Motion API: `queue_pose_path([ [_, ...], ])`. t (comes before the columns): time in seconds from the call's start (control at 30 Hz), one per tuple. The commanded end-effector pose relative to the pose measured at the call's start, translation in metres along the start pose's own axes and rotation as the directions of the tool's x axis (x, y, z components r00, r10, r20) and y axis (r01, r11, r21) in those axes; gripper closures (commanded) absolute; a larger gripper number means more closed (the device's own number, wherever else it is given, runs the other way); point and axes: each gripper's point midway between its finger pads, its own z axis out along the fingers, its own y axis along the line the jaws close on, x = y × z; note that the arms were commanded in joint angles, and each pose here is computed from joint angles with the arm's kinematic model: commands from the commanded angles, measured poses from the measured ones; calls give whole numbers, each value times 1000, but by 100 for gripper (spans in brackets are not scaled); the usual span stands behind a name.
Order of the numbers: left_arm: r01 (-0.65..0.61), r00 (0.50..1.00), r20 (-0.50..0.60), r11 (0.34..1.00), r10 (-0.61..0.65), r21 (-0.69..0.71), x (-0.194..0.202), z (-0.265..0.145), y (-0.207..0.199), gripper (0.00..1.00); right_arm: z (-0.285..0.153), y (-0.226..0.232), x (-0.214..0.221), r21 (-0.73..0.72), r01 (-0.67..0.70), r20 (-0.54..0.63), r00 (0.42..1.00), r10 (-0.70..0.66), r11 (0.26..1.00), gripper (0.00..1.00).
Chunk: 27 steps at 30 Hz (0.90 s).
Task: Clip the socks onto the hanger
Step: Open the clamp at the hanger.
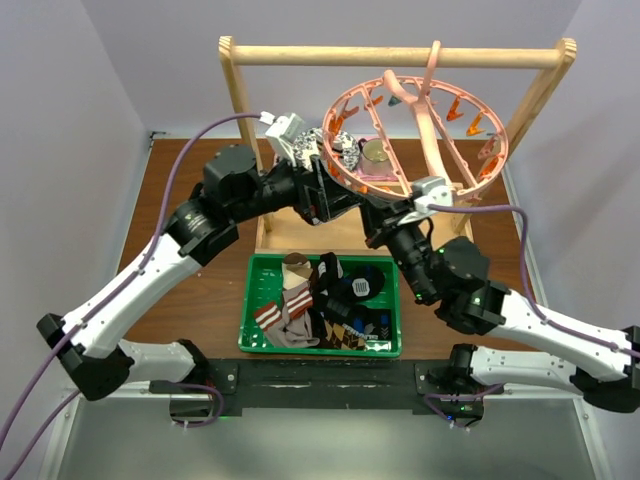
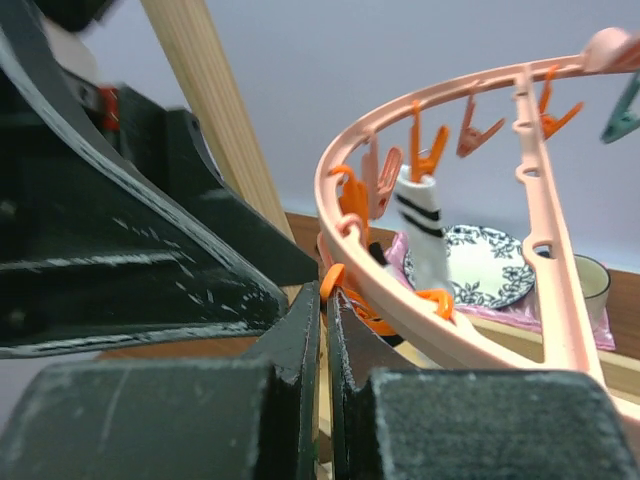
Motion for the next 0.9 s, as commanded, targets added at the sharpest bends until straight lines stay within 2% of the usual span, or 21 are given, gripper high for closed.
queue_pose_path([
  [0.0,23,1000,-17,999,-22,34,-2,23,-1,0,-13,3,-15,-44,-125,26,992,126,991,100],
  [0.2,57,998,-39,992,-53,114,-9,46,-14,0,-16,4,-11,-59,-115,2,993,115,992,98],
  [0.3,30,1000,-3,987,-30,158,-25,39,-30,0,-16,3,-9,-55,-107,-7,994,107,993,97],
  [0.5,8,1000,7,985,-9,172,-25,22,-37,0,-10,12,0,-74,-98,-22,995,96,992,96],
  [0.77,42,999,12,980,-45,193,-30,28,-43,0,-3,26,20,-104,-86,-75,994,79,991,92],
  [0.87,41,999,5,986,-42,162,-26,39,-31,0,-1,31,19,-124,-85,-78,994,75,989,89],
])
